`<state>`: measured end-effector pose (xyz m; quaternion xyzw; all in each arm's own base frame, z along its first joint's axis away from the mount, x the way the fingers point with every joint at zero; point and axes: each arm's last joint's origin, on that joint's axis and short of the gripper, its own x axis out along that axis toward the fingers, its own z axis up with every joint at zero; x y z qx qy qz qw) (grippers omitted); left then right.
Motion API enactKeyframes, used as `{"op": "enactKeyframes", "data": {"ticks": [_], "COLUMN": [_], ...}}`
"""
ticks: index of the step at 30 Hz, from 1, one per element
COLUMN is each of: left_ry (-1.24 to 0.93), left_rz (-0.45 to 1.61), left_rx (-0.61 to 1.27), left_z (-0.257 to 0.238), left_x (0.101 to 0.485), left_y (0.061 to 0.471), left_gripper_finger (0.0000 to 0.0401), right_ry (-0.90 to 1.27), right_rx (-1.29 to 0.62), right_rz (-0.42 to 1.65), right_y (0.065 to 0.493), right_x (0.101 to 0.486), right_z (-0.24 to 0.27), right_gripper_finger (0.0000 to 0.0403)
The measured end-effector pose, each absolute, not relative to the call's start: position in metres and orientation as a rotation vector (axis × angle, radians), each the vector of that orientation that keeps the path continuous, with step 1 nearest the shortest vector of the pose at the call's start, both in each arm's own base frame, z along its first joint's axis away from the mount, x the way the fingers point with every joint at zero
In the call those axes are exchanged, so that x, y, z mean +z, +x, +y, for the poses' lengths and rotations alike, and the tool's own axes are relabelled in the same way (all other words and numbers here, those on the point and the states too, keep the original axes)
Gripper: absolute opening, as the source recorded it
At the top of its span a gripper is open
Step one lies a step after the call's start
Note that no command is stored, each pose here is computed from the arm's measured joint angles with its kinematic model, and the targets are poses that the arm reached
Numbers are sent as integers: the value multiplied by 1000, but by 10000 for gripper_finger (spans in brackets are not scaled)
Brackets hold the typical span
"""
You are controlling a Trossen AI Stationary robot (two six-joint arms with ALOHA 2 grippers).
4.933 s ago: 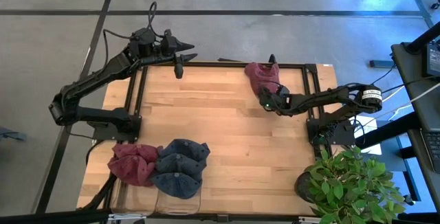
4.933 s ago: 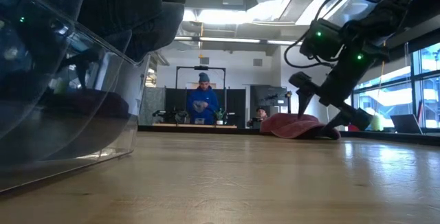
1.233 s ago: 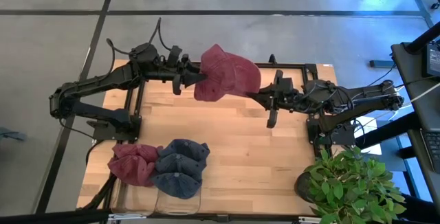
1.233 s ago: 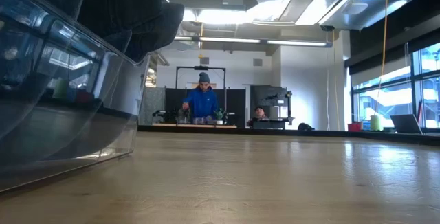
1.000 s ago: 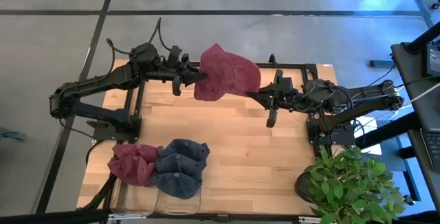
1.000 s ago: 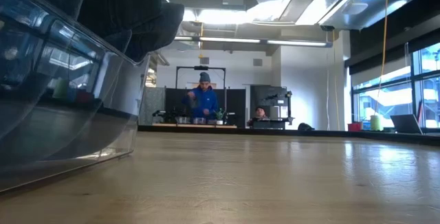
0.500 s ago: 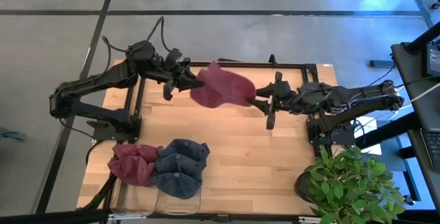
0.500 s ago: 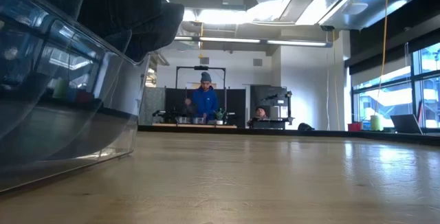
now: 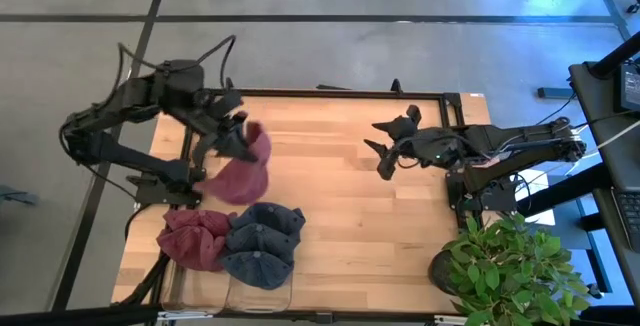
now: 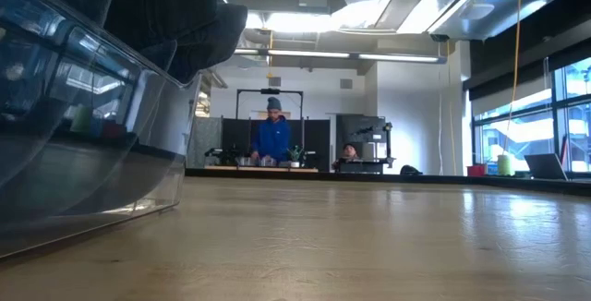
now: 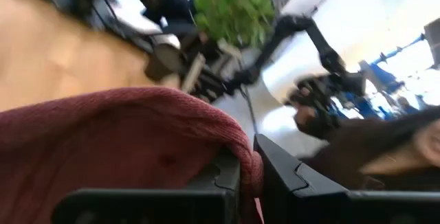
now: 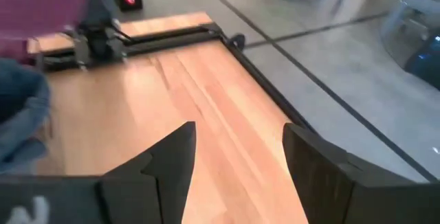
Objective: Pick & Place hat
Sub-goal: Put the red cap into the left transparent bin
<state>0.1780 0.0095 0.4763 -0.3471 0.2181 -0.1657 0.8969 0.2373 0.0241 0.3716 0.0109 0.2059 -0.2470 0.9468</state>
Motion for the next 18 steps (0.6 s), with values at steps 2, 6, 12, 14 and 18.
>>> {"op": "enactKeyframes", "data": {"ticks": [2, 6, 12, 14, 18], "left_ry": [-761, -819, -910, -946, -1005], "left_rz": [500, 614, 801, 861, 961], "left_rx": [-354, -346, -436, -472, -509], "left_z": [0, -20, -52, -63, -81], "left_x": [482, 485, 479, 479, 478], "left_y": [171, 158, 151, 148, 142], "left_gripper_finger": [21, 21, 21, 21, 21], "right_ry": [28, 34, 77, 88, 140], "right_rx": [-524, -566, -638, -661, -709], "right_rz": [445, 520, 620, 648, 670], "right_y": [241, 250, 264, 269, 279], "right_x": [367, 354, 332, 324, 312], "right_z": [21, 16, 9, 6, 2], "right_gripper_finger": [219, 219, 219, 219, 220]}}
